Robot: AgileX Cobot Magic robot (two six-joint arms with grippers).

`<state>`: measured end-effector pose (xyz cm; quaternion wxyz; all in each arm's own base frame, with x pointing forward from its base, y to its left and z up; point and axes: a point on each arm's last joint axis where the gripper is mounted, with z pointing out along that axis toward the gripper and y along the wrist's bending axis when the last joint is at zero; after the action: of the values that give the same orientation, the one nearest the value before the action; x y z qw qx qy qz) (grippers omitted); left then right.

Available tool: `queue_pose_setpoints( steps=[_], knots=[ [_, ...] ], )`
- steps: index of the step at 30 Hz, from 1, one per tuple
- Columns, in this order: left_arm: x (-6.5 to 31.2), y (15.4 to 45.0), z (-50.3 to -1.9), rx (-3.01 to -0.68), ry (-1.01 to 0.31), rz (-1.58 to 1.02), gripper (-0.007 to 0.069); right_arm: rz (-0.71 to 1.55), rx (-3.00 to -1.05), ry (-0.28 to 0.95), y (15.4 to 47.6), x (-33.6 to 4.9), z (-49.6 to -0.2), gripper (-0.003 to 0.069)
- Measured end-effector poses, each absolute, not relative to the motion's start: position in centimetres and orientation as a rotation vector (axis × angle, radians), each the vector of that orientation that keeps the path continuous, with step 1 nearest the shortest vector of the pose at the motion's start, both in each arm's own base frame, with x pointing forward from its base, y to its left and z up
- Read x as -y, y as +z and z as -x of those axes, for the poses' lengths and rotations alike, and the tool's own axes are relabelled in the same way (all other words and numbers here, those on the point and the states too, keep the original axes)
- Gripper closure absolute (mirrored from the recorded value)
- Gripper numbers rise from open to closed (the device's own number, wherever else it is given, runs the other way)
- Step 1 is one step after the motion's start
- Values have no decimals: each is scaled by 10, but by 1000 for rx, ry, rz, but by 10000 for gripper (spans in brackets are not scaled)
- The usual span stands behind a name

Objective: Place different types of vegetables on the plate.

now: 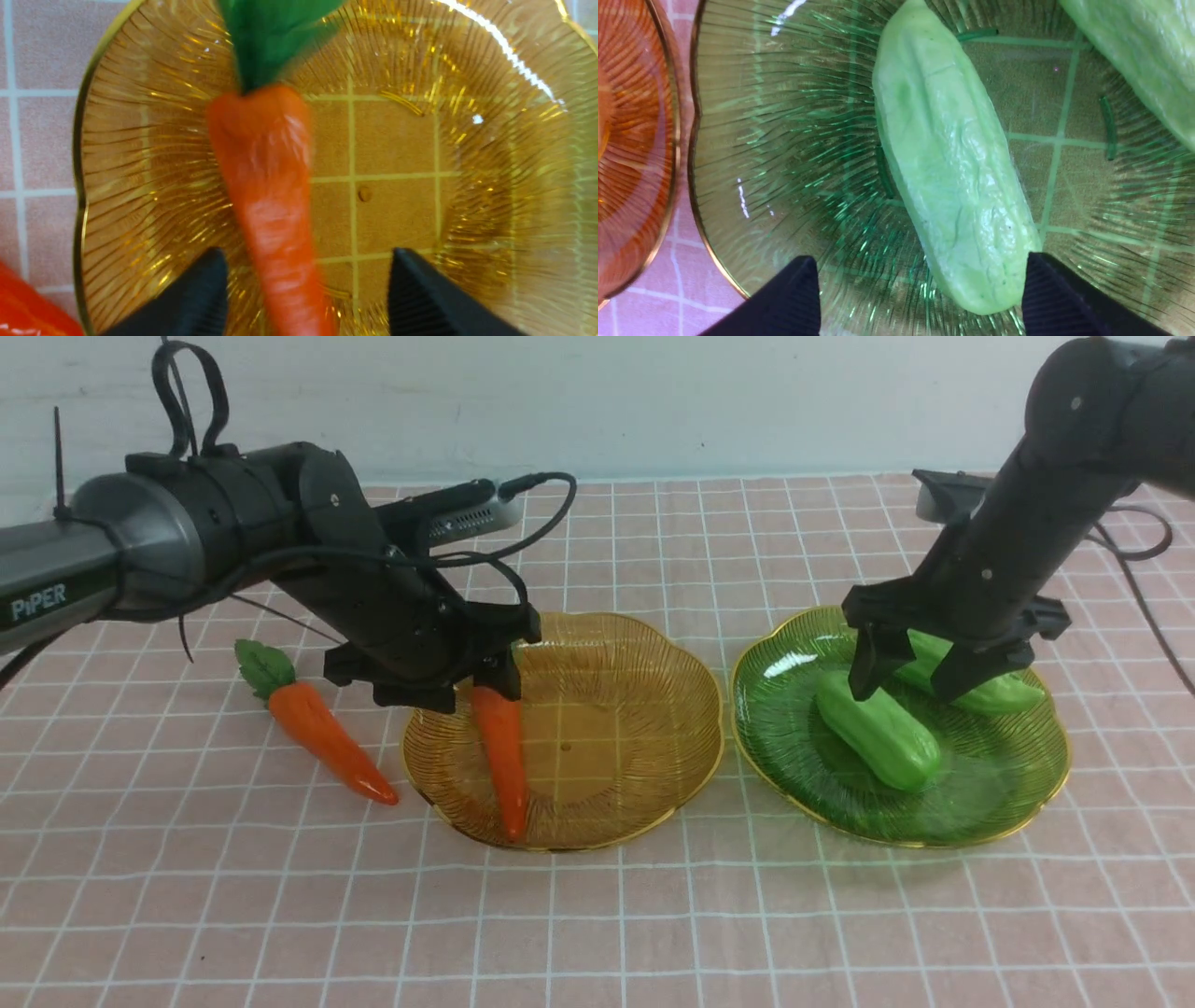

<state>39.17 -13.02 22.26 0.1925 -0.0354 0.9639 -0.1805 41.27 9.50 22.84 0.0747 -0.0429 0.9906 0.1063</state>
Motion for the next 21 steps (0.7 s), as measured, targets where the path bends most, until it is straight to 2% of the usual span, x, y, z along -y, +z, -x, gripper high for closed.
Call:
queue_pose_setpoints(
  steps=[4, 7, 10, 14, 16, 21],
  knots=[
    [121, 230, -399, -2683, -507, 128, 66, 136, -2972, 303, 228, -94, -413, 132],
    [96, 240, -408, -2667, -485, 230, 27, 139, -2972, 298, 228, -94, -413, 132],
    [52, 241, -410, -2713, -400, 433, 46, 139, -2972, 298, 228, -94, -413, 132],
    [10, 232, -406, -2768, -267, 677, 119, 140, -2974, 298, 227, -94, -413, 132],
    [7, 222, -409, -2778, -241, 723, 156, 143, -2977, 297, 226, -94, -413, 132],
    [13, 188, -423, -2770, -277, 790, 215, 142, -2992, 296, 219, -94, -415, 132]
  ],
)
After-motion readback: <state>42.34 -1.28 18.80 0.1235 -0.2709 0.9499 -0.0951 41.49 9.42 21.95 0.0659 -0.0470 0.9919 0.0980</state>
